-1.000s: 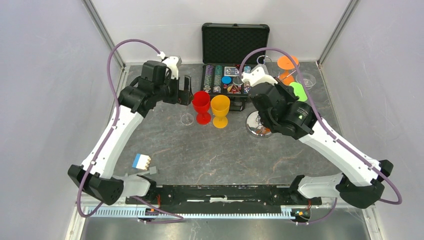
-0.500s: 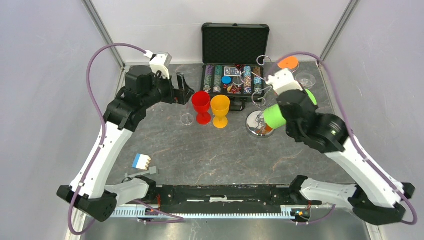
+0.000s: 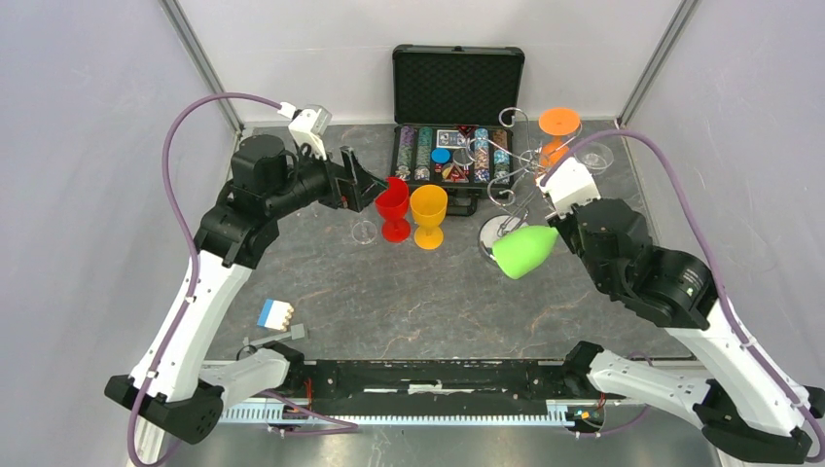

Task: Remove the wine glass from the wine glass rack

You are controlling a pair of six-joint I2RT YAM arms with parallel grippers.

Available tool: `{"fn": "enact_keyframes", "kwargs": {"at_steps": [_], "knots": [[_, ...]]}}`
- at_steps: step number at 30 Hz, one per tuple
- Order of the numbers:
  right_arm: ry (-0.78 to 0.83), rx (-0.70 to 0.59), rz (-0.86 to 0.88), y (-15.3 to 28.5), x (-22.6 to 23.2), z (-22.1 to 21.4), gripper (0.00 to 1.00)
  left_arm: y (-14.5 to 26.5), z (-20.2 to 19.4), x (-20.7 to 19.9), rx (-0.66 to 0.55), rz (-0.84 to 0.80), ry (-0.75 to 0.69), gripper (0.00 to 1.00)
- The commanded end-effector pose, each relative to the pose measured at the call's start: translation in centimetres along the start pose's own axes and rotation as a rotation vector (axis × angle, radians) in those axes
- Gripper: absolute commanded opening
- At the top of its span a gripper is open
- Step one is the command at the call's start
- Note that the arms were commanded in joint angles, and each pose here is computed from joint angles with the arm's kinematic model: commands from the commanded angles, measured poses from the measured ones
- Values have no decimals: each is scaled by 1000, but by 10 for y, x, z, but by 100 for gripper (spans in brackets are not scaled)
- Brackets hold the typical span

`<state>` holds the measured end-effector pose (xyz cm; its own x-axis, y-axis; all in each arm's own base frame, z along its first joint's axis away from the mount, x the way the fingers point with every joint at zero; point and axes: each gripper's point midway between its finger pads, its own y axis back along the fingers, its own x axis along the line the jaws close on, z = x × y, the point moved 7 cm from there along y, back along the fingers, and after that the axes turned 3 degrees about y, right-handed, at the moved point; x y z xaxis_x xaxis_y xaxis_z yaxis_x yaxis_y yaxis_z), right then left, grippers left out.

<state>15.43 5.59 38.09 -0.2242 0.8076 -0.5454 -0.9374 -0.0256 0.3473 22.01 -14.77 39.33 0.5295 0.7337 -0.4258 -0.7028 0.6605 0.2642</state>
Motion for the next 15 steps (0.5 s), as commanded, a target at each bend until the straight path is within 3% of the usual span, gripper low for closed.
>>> {"fn": "enact_keyframes", "kwargs": {"at_steps": [1,7,15], "knots": [[-141,-339,297,19,16,39,0,9,1,-16,-19,-104,49,100],[-322,-661,434,42,16,82,0,28,4,-28,-61,-149,77,100],[-465,-783,494,48,18,110,0,60,16,-55,-162,-286,120,100]]}}
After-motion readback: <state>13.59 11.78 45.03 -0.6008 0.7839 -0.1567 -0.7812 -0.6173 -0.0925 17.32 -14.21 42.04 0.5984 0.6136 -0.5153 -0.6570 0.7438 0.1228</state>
